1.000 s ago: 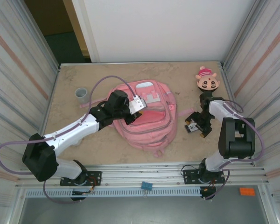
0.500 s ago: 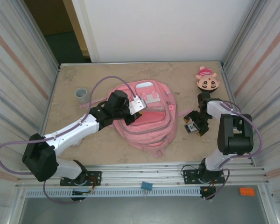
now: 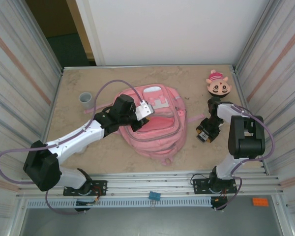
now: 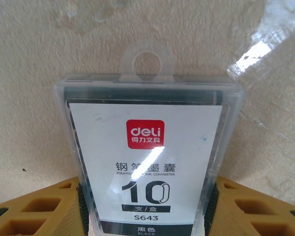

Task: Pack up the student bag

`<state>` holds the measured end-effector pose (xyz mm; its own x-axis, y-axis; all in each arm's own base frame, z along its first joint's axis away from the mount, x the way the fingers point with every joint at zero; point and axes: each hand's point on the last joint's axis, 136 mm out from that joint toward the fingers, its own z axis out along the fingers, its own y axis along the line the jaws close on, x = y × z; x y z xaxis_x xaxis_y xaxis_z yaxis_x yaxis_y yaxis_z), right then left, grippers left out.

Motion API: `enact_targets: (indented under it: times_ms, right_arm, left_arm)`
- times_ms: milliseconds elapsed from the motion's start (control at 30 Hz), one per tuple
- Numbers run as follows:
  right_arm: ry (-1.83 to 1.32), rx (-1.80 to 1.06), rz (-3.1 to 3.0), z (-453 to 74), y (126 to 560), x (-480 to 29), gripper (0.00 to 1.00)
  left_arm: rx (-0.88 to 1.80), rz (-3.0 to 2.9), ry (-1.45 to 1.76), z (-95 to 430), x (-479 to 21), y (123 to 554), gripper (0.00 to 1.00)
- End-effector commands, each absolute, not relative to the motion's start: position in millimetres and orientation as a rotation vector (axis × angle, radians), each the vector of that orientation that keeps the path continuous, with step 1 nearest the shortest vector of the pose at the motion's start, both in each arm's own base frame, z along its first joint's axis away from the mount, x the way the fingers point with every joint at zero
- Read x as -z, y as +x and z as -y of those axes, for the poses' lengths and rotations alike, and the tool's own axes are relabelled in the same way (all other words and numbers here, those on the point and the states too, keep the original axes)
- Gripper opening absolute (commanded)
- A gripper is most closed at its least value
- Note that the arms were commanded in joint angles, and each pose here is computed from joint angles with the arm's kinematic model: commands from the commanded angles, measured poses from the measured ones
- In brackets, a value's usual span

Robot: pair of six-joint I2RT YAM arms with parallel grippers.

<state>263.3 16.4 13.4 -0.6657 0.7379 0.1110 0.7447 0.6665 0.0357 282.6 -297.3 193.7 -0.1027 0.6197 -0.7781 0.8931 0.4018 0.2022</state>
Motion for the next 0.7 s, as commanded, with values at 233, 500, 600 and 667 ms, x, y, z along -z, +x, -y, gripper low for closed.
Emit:
enact_targets:
  times_ms: [233, 500, 600, 667]
  right_arm:
    - [-1.033, 0.287, 2.987, -44.3, 270.4, -56.0, 0.4]
    - [-1.102, 0.707, 3.052, -94.8, 261.8, -131.4, 0.41]
    - [-1.091, 0.899, 3.051, -123.3, 259.1, -155.7, 0.42]
    - [-1.084, 1.04, 3.01, -147.3, 255.9, -166.7, 0.42]
  left_arm:
    - [0.466, -1.781, 1.175, 289.7, -226.2, 286.2, 0.03]
    - [0.54, -1.846, 1.027, 287.8, -231.0, 290.6, 0.03]
    - [0.587, -1.848, 0.974, 290.3, -238.3, 290.6, 0.02]
    - [0.624, -1.835, 0.956, 293.5, -245.3, 289.7, 0.02]
